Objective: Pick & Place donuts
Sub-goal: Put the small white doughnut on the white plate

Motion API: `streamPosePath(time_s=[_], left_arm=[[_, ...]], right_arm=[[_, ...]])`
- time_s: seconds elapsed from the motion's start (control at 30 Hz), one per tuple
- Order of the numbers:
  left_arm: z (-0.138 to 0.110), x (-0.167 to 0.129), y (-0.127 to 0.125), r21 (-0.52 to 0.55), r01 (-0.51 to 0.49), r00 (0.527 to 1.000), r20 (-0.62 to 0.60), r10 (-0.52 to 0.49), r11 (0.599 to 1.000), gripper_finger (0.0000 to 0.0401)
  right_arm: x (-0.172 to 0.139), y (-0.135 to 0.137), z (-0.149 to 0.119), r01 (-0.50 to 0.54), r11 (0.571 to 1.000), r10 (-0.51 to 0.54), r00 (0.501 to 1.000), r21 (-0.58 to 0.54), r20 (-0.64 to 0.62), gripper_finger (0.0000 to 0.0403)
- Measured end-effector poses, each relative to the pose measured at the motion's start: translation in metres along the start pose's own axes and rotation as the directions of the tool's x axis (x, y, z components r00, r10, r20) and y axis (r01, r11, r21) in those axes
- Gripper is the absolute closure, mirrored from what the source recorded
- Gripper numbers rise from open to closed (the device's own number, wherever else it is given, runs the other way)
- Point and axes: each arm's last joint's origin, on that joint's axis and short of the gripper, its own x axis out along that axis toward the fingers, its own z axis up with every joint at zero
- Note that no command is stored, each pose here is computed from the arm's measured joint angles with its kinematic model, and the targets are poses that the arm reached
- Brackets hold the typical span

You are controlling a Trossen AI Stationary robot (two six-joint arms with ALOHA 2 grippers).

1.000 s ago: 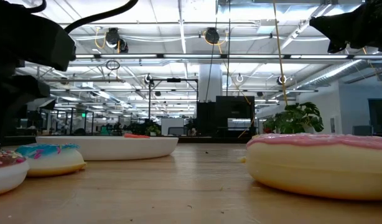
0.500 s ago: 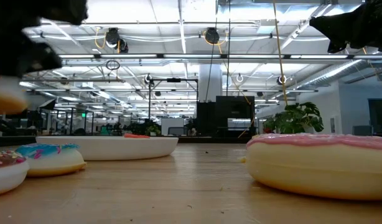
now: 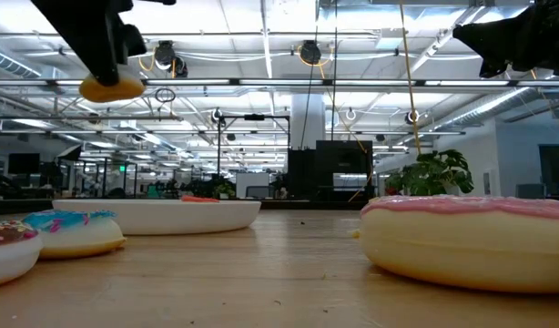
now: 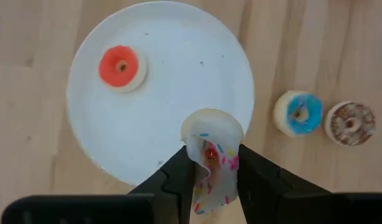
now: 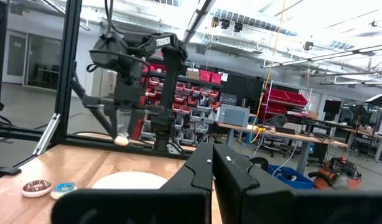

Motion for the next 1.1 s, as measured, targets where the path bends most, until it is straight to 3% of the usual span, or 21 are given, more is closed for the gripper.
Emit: streamPosePath(time_s=[0.33, 0.63, 0.9, 1.1], left_arm=[[0.001, 0.001, 0.005, -0.004, -0.011, 1.000, -0.024, 0.011, 1.000, 0.0293], [0.008, 0.003, 0.025, -0.126, -0.174, 0.983, 0.028, 0.179, 0.977, 0.0293], [-0.006, 0.031, 0.040, -0.119, -0.155, 0.987, -0.062, 0.149, 0.981, 0.0293], [-0.009, 0.058, 0.048, -0.140, -0.069, 0.997, 0.023, 0.073, 0.988, 0.0293]], right_arm=[[0.000, 0.000, 0.000, 0.000, 1.000, 0.000, 1.000, 0.019, -0.001, 0.0403], [0.000, 0.000, 0.000, 0.000, 1.000, 0.000, 1.000, 0.026, 0.001, 0.0403], [0.000, 0.000, 0.001, 0.002, 1.000, -0.002, 1.000, 0.001, 0.007, 0.0403], [0.000, 0.000, 0.001, 0.002, 1.000, -0.002, 1.000, 0.003, 0.008, 0.0403]])
